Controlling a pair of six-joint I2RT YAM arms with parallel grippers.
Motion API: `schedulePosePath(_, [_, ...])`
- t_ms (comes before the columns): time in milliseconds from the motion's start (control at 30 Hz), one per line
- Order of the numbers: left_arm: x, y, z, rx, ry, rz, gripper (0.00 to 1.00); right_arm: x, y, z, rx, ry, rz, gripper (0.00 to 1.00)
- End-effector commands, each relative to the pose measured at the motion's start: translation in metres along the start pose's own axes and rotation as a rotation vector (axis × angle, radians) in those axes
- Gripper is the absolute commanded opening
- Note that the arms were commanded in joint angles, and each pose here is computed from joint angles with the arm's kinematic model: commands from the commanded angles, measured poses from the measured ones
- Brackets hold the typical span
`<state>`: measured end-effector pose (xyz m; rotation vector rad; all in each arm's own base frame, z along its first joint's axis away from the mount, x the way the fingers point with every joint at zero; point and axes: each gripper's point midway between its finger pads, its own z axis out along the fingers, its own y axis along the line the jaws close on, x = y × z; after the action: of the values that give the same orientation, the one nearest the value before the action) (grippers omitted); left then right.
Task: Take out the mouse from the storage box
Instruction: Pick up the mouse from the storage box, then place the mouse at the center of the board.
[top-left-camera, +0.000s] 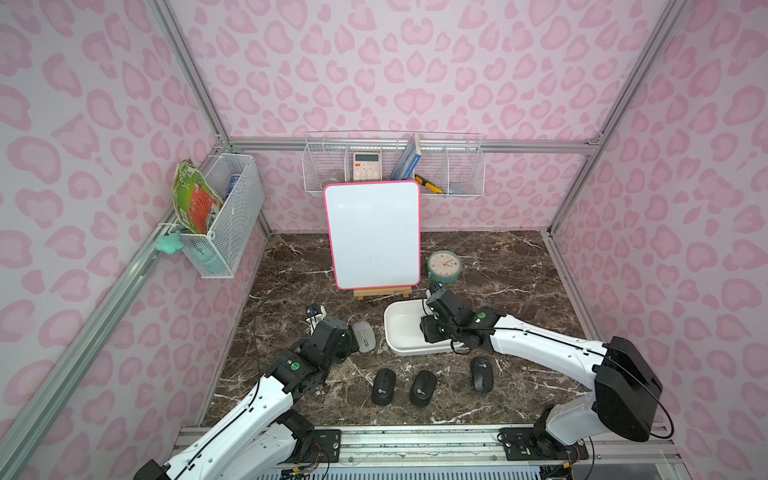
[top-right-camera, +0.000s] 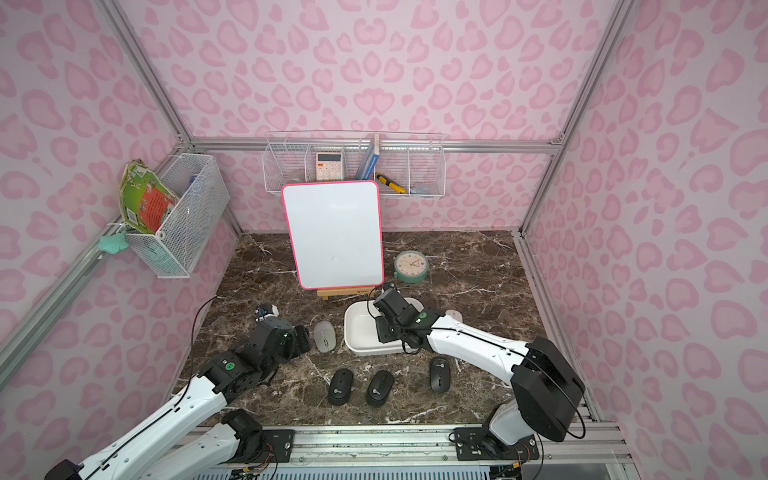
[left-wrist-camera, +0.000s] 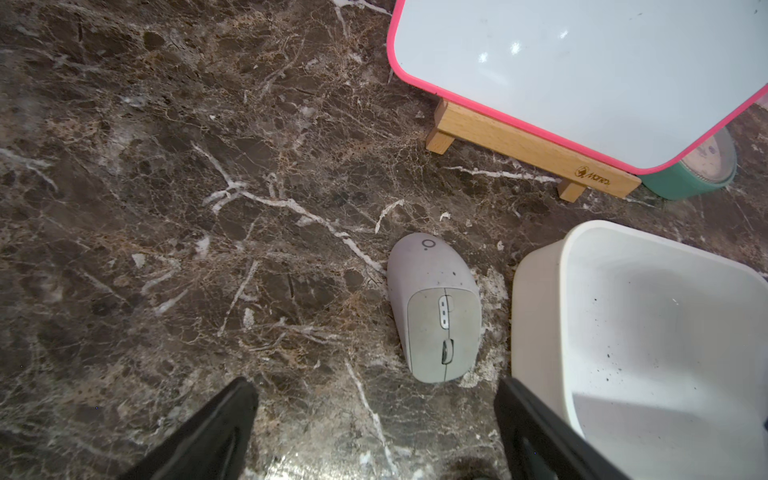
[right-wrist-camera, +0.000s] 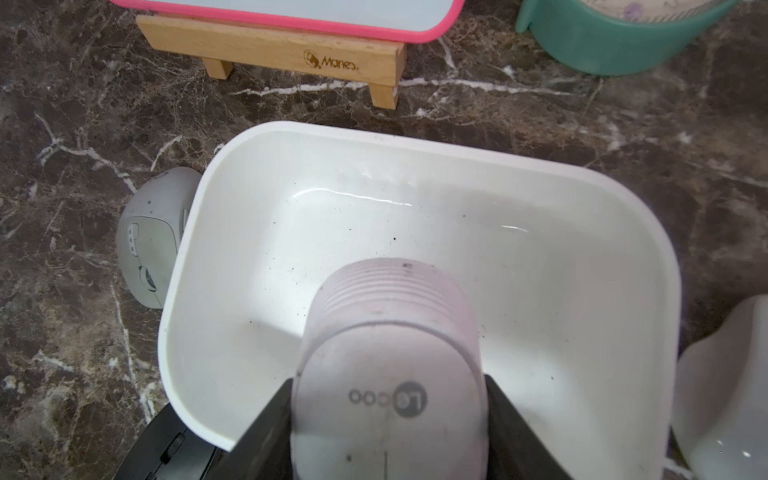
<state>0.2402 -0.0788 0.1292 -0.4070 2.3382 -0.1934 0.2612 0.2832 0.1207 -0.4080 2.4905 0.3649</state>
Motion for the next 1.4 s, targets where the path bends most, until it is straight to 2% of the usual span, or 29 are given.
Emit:
schedulePosePath(0, [-0.006,-0.006,0.001,0.007,-0.01,0.003,0.95,0.006,-0.003,-0.012,-0.004,-0.018,0.022,0.48])
schedulePosePath(200, [-0.006,-0.01,0.004,0.015,-0.004,0.006,0.95,0.017,-0.008,-0.027,-0.034,-0.057,0.048,0.48])
schedulePosePath(467, [-0.006,-0.005,0.002,0.008,-0.013,-0.006,0.95,0.047,-0.009,-0.045,-0.063,-0.048,0.009,0.48])
schedulePosePath(633, [-0.009,-0.009,0.003,0.014,-0.019,-0.011,0.95,0.074,-0.012,-0.057,-0.091,-0.021,0.031,0.48])
schedulePosePath(900, [-0.013,-0.015,0.003,0.022,-0.016,-0.023,0.95,0.116,-0.014,-0.053,-0.147,0.037,0.082,0.47])
schedulePosePath(1067, [-0.016,-0.017,0.003,0.029,-0.025,-0.026,0.95,0.137,-0.026,-0.042,-0.109,0.084,0.114,0.47])
schedulePosePath(1367, [-0.013,-0.015,0.001,0.028,-0.016,-0.043,0.95,0.147,-0.029,-0.028,-0.066,0.122,0.128,0.46])
